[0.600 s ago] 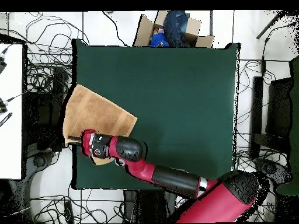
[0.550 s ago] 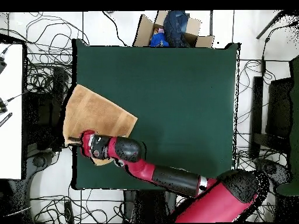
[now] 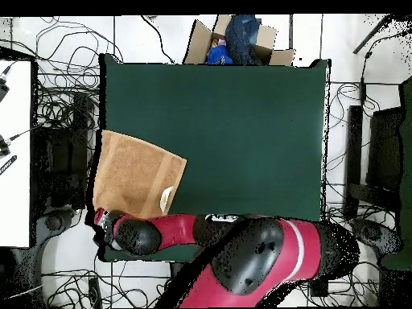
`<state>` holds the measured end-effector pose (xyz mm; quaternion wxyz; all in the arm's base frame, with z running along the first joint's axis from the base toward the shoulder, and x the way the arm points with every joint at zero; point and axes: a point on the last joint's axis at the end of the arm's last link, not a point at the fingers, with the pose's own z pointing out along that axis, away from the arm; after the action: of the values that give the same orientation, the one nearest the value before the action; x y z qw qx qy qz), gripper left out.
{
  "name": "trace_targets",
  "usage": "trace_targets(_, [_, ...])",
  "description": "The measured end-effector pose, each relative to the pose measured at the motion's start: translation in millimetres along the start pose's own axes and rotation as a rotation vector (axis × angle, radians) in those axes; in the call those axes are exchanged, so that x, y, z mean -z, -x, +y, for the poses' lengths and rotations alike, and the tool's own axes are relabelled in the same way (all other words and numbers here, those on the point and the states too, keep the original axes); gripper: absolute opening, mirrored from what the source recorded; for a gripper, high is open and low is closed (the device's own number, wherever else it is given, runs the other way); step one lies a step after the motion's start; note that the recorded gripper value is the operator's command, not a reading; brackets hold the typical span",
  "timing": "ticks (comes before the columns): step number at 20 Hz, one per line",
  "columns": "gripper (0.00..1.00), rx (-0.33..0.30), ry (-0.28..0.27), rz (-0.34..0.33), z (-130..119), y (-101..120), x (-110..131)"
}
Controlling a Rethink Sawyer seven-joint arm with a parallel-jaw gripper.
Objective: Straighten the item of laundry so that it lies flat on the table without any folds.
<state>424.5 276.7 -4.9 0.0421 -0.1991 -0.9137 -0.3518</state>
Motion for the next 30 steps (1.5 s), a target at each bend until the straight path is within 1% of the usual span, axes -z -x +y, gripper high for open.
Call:
trace_targets(2, [0.00,0.058,-0.013,-0.037,3.5,8.6,9.7])
trace_targets(4, [0.00,0.079,-0.023,-0.065,3.4,17.7,17.9])
trace_targets(9, [0.00,0.085,-0.042,-0.121,-1.8,39.7,36.5])
trace_targets(11, [0.00,0.080,-0.041,-0.127,-3.1,42.9,39.0])
trace_targets(15, [0.00,0.039,-0.032,-0.133,-14.1,51.2,44.8])
trace_targets(19, [0.00,-0.004,-0.022,-0.122,-24.4,51.8,44.3])
trace_targets(20, [0.00,-0.025,-0.015,-0.111,-28.8,49.9,41.9])
trace_targets(23, [0.00,-0.062,0.003,-0.085,-34.0,43.4,35.8])
trace_targets(25, [0.00,-0.075,0.012,-0.075,-34.6,41.1,33.4])
trace_targets(26, [0.00,-0.096,0.027,-0.060,-35.6,37.4,30.0])
trace_targets(30, [0.00,-0.133,0.052,-0.032,-37.7,30.1,23.8])
